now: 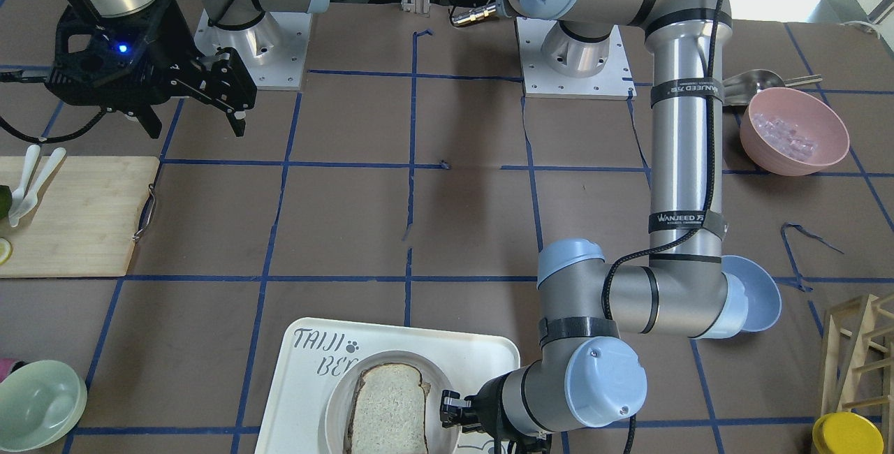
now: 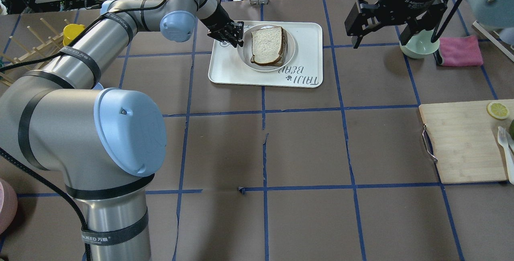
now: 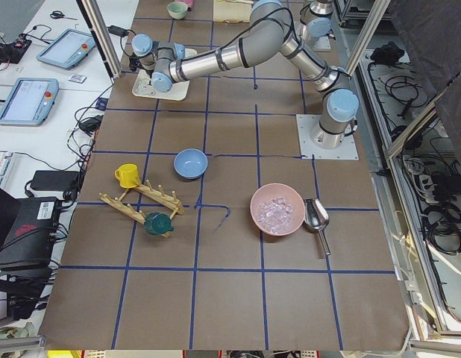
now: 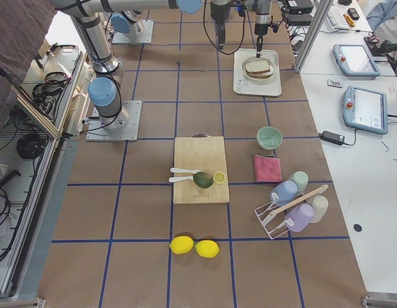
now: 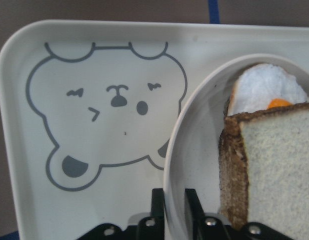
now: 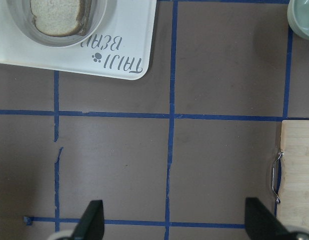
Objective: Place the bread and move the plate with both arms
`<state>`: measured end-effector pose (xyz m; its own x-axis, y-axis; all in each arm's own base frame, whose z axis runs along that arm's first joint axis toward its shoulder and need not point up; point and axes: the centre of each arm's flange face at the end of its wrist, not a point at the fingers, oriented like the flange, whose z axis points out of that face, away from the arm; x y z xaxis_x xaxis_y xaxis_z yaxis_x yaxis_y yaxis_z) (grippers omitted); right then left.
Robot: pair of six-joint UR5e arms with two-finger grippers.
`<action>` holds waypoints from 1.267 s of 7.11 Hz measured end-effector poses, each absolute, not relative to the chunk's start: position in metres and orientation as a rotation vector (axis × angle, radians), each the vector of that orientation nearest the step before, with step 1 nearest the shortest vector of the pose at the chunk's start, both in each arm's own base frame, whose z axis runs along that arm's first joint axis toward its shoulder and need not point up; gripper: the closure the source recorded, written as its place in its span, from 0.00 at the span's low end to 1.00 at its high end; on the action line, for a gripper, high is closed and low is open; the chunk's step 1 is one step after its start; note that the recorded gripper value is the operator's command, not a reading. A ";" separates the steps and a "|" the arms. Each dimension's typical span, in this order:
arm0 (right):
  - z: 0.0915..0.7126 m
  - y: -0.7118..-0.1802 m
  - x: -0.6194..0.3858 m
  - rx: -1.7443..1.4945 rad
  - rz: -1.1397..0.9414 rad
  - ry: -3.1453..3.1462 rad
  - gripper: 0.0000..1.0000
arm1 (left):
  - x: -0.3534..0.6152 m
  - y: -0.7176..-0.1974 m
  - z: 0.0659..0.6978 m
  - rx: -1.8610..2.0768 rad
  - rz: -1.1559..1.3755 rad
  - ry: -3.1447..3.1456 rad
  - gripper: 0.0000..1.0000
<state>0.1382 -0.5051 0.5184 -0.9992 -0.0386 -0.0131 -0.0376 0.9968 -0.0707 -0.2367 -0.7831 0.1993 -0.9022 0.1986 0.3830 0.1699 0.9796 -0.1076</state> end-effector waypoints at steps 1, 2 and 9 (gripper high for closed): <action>0.518 -0.505 0.138 -0.060 -0.108 3.125 0.00 | -0.238 -0.780 0.208 -0.260 0.096 -2.726 0.00; 0.518 -0.505 0.138 -0.061 -0.106 3.125 0.00 | -0.234 -0.776 0.222 -0.254 0.078 -2.758 0.00; 0.516 -0.505 0.140 -0.056 -0.114 3.124 0.00 | -0.147 -0.662 0.423 -0.131 -0.204 -3.017 0.00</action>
<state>0.1396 -0.5049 0.5158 -0.9992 -0.0365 -0.0136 -0.0354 0.9967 -0.0733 -0.1469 -0.6616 0.4232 -0.9897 0.0780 0.1200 0.0935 0.9872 0.1293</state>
